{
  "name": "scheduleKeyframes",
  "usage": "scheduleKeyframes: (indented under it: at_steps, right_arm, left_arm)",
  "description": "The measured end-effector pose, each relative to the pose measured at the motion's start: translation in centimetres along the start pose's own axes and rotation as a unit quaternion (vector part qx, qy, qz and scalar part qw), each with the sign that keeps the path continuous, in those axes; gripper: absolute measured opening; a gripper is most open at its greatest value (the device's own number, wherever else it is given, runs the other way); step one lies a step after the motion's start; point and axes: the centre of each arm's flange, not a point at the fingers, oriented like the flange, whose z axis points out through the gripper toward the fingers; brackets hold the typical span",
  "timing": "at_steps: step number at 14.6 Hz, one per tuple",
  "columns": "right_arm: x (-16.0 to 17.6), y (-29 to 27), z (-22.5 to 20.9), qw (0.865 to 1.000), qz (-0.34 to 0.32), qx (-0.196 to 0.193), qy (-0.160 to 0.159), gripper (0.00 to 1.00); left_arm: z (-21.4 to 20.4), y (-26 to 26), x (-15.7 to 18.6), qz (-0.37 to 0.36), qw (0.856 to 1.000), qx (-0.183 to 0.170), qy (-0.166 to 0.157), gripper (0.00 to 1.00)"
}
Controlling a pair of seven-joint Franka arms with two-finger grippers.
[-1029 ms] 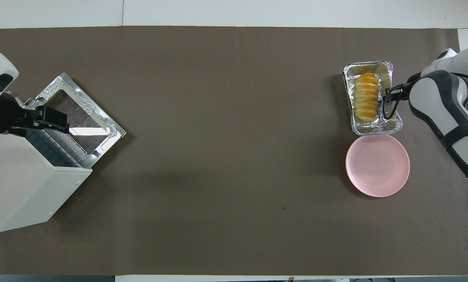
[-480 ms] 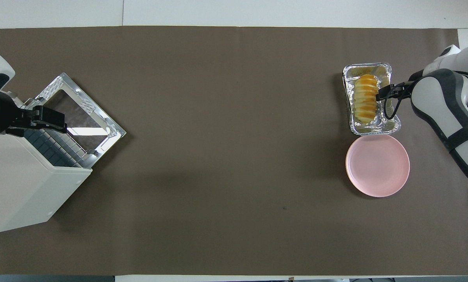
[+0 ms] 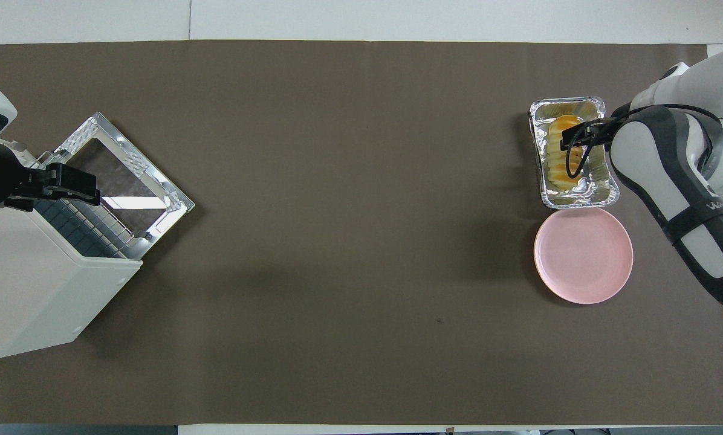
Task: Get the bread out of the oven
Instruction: 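Grasp the bread slices in the tray with the right gripper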
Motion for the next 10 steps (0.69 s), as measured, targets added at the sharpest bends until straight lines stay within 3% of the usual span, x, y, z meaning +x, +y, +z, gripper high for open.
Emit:
scheduleKeyframes:
  at_steps: [6, 10]
  right_arm:
    - [-0.3, -0.6, 1.1, 1.0, 0.014, -0.007, 0.0, 0.93]
    - [-0.6, -0.5, 2.1, 1.0, 0.021, -0.008, 0.004, 1.0]
  left_arm:
    - [0.0, 0.0, 0.0, 0.0, 1.0, 0.0, 0.0, 1.0]
    - [0.0, 0.0, 0.0, 0.0, 1.0, 0.0, 0.0, 1.0]
